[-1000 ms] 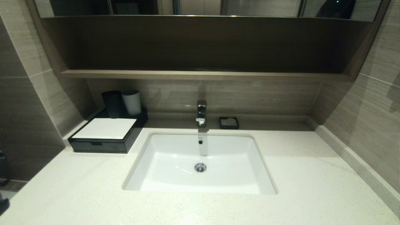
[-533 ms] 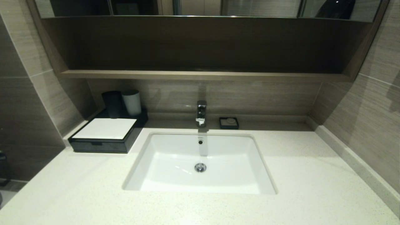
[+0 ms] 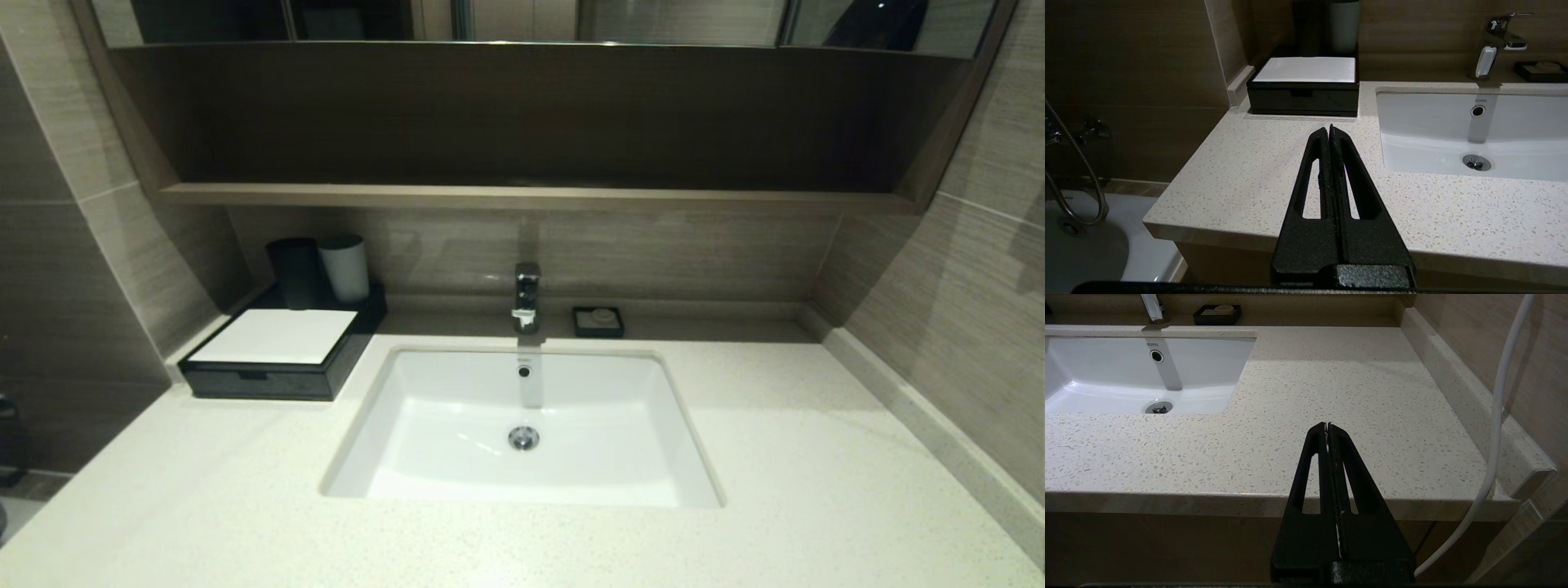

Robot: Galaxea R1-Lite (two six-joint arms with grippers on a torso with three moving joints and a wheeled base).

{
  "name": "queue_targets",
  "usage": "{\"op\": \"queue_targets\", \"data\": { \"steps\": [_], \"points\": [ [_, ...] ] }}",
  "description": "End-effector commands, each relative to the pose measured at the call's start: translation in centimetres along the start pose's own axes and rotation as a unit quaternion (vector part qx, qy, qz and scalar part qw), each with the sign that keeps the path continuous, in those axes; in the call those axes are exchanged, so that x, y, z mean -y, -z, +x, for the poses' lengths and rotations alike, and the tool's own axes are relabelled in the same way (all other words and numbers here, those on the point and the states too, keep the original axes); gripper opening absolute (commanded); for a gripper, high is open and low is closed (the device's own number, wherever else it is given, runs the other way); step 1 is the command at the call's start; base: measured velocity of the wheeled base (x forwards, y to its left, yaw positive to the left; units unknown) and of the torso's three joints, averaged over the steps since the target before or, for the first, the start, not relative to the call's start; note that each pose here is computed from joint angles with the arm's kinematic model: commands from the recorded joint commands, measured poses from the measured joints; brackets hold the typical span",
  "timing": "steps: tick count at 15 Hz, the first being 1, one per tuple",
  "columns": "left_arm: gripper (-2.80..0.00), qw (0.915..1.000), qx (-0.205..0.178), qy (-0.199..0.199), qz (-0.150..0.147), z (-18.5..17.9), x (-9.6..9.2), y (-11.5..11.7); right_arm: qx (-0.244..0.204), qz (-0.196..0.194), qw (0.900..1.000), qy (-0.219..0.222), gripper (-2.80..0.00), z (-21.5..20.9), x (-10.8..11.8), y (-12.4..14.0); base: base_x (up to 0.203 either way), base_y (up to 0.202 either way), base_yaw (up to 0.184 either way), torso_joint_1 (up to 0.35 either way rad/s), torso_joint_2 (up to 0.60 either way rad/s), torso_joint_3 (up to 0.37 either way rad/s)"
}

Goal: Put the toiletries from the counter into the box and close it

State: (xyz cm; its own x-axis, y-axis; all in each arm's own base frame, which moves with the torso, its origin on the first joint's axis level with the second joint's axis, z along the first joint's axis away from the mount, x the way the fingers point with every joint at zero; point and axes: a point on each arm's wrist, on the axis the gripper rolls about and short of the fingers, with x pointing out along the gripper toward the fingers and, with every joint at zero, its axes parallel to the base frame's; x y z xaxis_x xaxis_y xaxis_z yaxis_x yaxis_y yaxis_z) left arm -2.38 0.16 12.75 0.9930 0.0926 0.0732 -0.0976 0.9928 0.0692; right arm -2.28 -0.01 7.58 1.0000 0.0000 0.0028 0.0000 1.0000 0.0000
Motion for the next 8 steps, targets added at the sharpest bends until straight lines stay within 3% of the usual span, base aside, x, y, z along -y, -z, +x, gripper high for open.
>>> {"op": "queue_targets", "data": {
  "steps": [1,8],
  "points": [
    [-2.80,0.9999,0.015,0.000,-0.001,-0.1,0.0,0.6,-0.001,0.000,1.000,0.000,-2.80,0.0,0.0,0.0,0.000,0.000,0.000,0.000,0.00,0.000],
    [-2.80,0.9999,0.012,0.004,-0.001,0.5,0.2,2.5,0.000,0.000,1.000,0.000,-2.80,0.0,0.0,0.0,0.000,0.000,0.000,0.000,0.00,0.000]
  ]
}}
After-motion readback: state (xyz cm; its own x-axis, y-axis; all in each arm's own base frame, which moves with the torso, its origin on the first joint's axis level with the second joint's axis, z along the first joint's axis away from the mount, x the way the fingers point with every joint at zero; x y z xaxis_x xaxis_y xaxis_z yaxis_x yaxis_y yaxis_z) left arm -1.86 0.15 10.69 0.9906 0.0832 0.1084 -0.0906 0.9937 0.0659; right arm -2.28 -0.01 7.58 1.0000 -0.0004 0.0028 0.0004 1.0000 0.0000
